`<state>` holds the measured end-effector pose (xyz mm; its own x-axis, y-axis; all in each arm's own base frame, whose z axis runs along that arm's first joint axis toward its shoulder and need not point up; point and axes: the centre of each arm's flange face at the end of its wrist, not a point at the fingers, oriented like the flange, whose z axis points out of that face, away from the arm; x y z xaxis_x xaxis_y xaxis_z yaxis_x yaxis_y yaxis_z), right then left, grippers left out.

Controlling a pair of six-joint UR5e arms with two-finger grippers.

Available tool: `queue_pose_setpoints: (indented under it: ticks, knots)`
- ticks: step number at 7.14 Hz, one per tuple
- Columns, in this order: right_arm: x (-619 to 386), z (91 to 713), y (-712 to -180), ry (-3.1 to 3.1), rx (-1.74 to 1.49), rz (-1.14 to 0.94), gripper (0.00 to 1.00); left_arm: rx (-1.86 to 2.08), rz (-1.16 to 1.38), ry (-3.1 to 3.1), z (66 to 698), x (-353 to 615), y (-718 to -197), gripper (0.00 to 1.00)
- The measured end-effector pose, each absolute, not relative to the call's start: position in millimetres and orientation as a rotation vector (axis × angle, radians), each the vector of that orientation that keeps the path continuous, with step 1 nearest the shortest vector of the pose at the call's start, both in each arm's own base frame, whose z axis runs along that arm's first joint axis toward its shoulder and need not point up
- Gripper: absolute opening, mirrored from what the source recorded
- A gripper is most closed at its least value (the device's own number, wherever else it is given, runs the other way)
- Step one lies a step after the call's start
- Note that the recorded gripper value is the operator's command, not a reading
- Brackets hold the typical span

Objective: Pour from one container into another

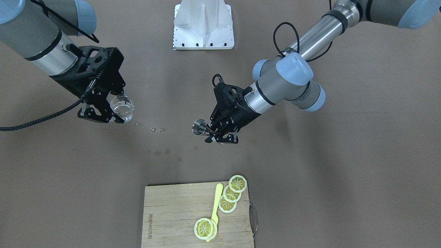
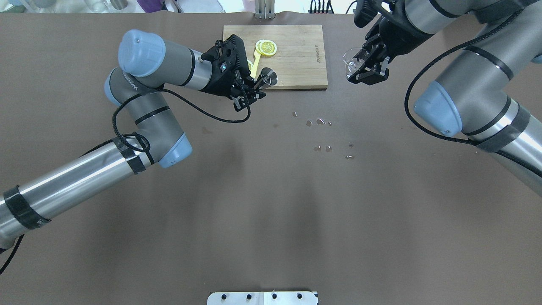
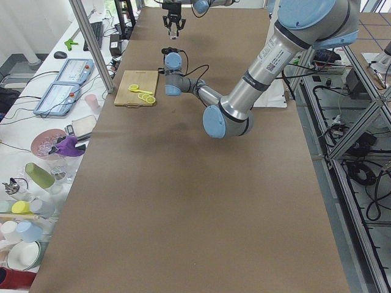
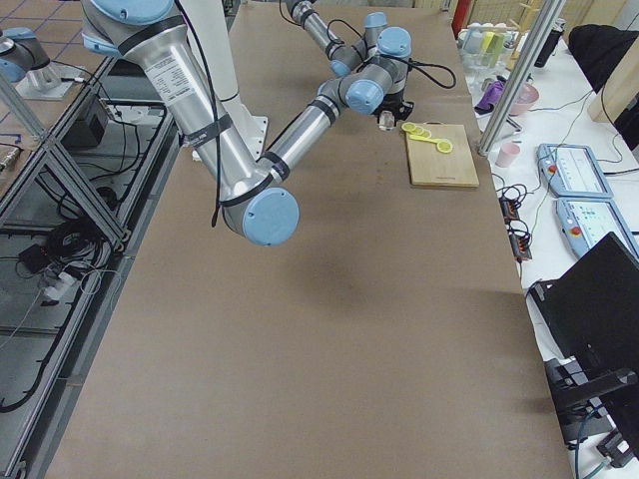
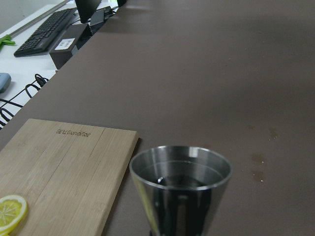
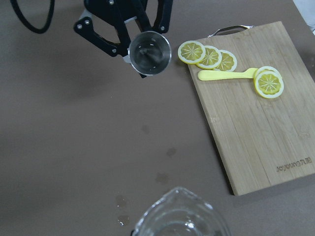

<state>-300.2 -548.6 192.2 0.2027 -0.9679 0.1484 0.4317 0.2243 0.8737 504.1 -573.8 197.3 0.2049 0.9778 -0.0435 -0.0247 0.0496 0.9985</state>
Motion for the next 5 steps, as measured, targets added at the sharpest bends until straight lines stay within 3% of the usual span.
queue_pose_setpoints:
  ticks: [5]
  knots:
    - [-333,181,-537,-0.796,0.744,-1.158,0.0,1.293,1.116,1.132,173,535,-557,0.0]
